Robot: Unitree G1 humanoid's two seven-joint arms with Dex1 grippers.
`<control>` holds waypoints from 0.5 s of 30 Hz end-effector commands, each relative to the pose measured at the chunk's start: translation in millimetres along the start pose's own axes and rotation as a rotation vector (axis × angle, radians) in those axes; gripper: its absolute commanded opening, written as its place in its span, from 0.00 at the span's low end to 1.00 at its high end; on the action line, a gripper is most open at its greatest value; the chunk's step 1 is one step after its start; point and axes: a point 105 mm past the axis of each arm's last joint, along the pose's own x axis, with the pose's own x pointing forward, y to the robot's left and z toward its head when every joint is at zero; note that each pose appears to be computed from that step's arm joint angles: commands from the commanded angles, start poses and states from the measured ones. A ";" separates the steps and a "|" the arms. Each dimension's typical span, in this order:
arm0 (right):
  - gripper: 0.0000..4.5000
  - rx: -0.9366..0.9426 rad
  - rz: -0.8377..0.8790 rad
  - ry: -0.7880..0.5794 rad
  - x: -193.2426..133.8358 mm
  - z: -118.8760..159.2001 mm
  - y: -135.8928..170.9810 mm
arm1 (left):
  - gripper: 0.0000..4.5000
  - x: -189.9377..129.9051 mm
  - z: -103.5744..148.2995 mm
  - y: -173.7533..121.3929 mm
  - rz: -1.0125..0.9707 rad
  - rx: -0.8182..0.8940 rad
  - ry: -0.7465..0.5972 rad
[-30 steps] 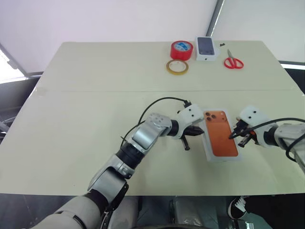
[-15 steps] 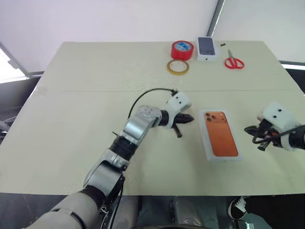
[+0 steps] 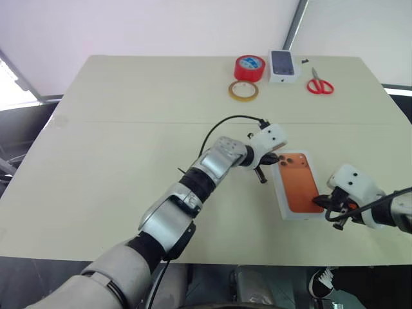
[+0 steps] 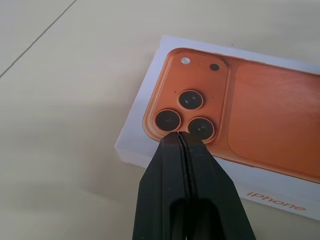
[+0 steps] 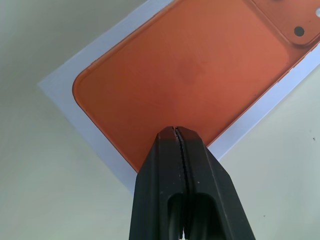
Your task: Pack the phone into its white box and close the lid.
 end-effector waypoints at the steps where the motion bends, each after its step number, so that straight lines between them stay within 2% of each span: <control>1: 0.01 -0.022 -0.005 0.009 1.8 -1.2 4.4 | 0.00 9.8 -18.4 -16.8 -0.056 0.014 0.070; 4: 0.01 -0.028 -0.015 -0.006 -0.1 1.1 2.5 | 0.00 6.8 -12.7 -12.7 -0.038 -0.011 0.024; 7: 0.01 -0.040 -0.153 -0.097 -4.7 17.4 -22.8 | 0.00 -12.8 16.3 13.8 0.054 -0.075 -0.151; 9: 0.01 -0.026 -0.290 -0.211 -11.1 34.9 -49.2 | 0.00 -41.5 34.6 44.9 0.178 -0.093 -0.272; 11: 0.01 -0.011 -0.355 -0.275 -15.6 43.5 -65.8 | 0.00 -74.2 42.1 72.1 0.292 -0.122 -0.348; 12: 0.01 0.001 -0.363 -0.305 -15.3 49.2 -70.8 | 0.00 -105.0 38.5 89.8 0.368 -0.130 -0.383; 15: 0.01 0.032 -0.373 -0.351 -15.1 54.6 -84.5 | 0.00 -161.3 29.1 110.8 0.514 -0.118 -0.410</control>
